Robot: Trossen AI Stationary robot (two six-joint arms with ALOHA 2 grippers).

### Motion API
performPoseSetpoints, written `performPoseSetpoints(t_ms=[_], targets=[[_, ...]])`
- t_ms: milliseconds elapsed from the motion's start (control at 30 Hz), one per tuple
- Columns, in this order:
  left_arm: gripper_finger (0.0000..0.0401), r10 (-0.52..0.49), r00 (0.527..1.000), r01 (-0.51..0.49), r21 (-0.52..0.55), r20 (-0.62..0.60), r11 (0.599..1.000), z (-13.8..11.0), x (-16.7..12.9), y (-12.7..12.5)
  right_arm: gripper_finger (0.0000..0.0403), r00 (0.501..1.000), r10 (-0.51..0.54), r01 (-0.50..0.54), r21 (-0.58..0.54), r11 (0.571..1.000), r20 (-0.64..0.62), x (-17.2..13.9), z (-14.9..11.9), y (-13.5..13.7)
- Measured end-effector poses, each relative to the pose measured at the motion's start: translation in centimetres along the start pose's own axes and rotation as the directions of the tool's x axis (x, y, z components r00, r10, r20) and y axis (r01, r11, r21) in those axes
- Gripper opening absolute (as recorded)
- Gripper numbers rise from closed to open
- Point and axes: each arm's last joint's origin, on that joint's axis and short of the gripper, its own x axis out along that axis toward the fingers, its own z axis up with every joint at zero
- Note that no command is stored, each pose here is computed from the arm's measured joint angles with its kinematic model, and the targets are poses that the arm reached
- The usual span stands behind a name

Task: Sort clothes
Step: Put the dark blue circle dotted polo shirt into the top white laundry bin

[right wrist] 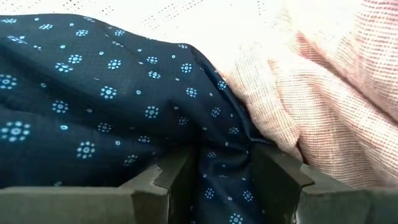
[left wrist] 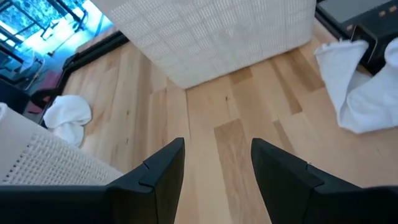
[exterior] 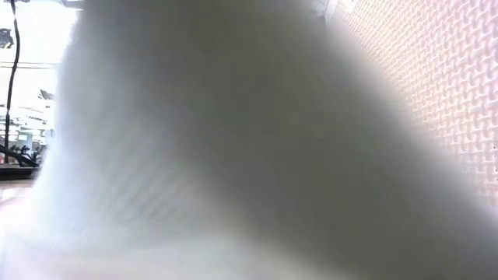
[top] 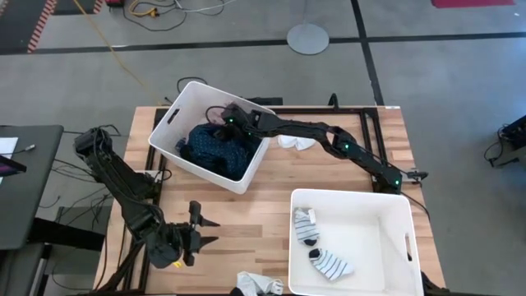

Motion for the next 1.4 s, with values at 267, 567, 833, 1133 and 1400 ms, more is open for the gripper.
performPoseSetpoints(t_ms=[267, 567, 833, 1133, 1400], targets=[[0.0181, -0.002, 1.000, 0.002, 0.028, -0.014, 1.000, -0.18, -0.01, 0.01, 0.0175, 1.000, 0.002, -0.002, 0.000, 1.000, 0.000, 0.00, 0.00, 0.01], [0.0181, -0.004, 1.000, 0.004, 0.056, -0.003, 0.998, -0.03, 0.00, -0.02, 0.0175, 1.000, 0.005, -0.005, 0.000, 1.000, -0.002, -0.02, 0.01, 0.02], [0.0181, -0.012, 0.999, 0.009, 0.056, 0.041, 0.998, 0.56, -0.05, -0.07, 0.0175, 1.000, 0.006, -0.006, 0.001, 1.000, -0.001, -0.04, 0.03, 0.04], [0.0181, -0.027, 0.999, 0.025, 0.038, 0.039, 0.999, 0.56, -0.06, -0.11, 0.0175, 1.000, 0.008, -0.008, 0.001, 1.000, -0.001, -0.10, 0.08, 0.07], [0.0181, -0.036, 0.999, 0.035, 0.028, 0.037, 0.999, 0.53, -0.06, -0.13, 0.0175, 1.000, 0.009, -0.009, 0.001, 1.000, 0.000, -0.11, 0.09, 0.10]])
